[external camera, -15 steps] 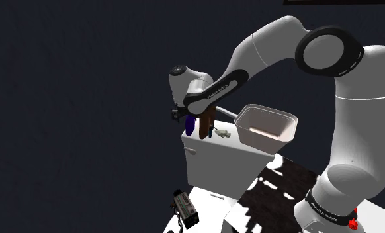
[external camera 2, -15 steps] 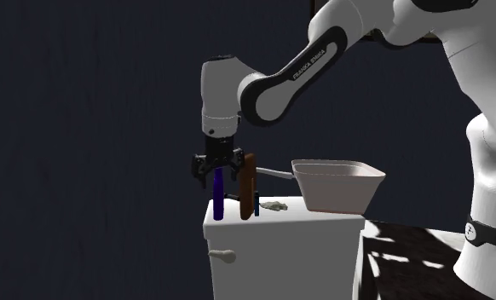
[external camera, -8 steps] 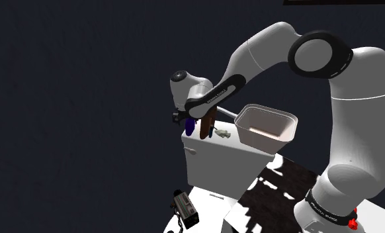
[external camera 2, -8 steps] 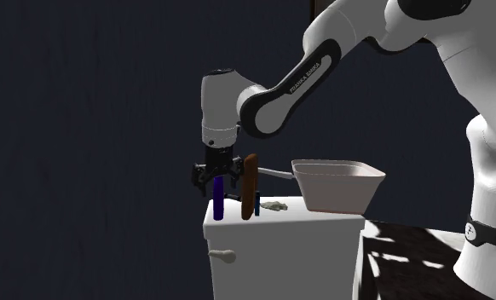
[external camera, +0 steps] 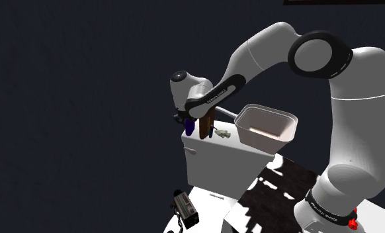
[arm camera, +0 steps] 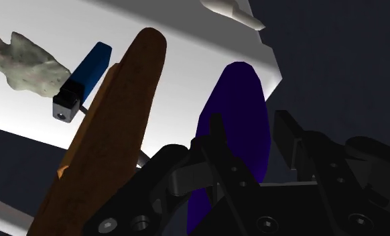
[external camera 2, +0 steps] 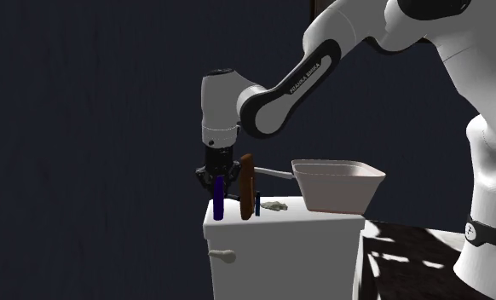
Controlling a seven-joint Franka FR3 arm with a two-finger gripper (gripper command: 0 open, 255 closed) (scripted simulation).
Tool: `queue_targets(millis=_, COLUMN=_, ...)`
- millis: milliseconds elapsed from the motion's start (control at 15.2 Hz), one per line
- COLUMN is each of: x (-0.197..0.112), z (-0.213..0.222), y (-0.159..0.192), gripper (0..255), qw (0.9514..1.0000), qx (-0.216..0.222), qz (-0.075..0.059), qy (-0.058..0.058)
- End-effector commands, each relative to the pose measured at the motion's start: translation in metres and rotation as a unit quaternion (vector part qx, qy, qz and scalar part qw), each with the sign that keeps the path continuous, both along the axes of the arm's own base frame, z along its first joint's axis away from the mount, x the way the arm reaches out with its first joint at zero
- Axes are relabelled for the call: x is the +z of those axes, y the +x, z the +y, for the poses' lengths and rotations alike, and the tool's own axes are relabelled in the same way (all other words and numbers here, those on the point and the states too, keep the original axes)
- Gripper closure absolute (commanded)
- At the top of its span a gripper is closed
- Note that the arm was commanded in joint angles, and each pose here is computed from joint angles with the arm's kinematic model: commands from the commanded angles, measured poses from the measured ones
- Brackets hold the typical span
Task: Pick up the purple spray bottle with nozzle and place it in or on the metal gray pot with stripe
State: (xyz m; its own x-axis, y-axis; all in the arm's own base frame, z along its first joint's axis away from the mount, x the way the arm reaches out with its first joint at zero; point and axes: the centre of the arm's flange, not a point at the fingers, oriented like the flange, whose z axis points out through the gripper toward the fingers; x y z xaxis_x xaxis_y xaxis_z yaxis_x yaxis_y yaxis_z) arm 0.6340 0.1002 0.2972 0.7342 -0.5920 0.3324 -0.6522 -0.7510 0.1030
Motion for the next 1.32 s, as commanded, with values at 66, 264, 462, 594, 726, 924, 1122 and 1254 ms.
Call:
queue_targets(millis=66, x=0.000, z=0.000, y=0.000, gripper=255, qw=1.0000, qx=0.000, qz=0.000, qy=0.000)
queue_targets(millis=264, x=0.000, z=0.000, y=0.000, gripper=255, qw=1.0000, qx=0.000, qz=0.000, qy=0.000)
queue_targets(millis=462, x=0.005, z=0.000, y=0.000, gripper=255, qw=1.0000, qx=0.000, qz=0.000, qy=0.000)
queue_targets(millis=594, x=0.015, z=0.000, y=0.000, gripper=255, qw=1.0000, qx=0.000, qz=0.000, qy=0.000)
queue_targets(millis=726, x=0.026, z=0.000, y=0.000, gripper=255, qw=1.0000, qx=0.000, qz=0.000, qy=0.000)
queue_targets(millis=924, x=0.042, z=0.000, y=0.000, gripper=255, qw=1.0000, qx=0.000, qz=0.000, qy=0.000)
queue_targets(millis=1122, x=0.058, z=0.000, y=0.000, gripper=255, qw=1.0000, qx=0.000, qz=0.000, qy=0.000)
queue_targets(millis=1254, x=0.068, z=0.000, y=0.000, gripper=255, qw=1.0000, qx=0.000, qz=0.000, qy=0.000)
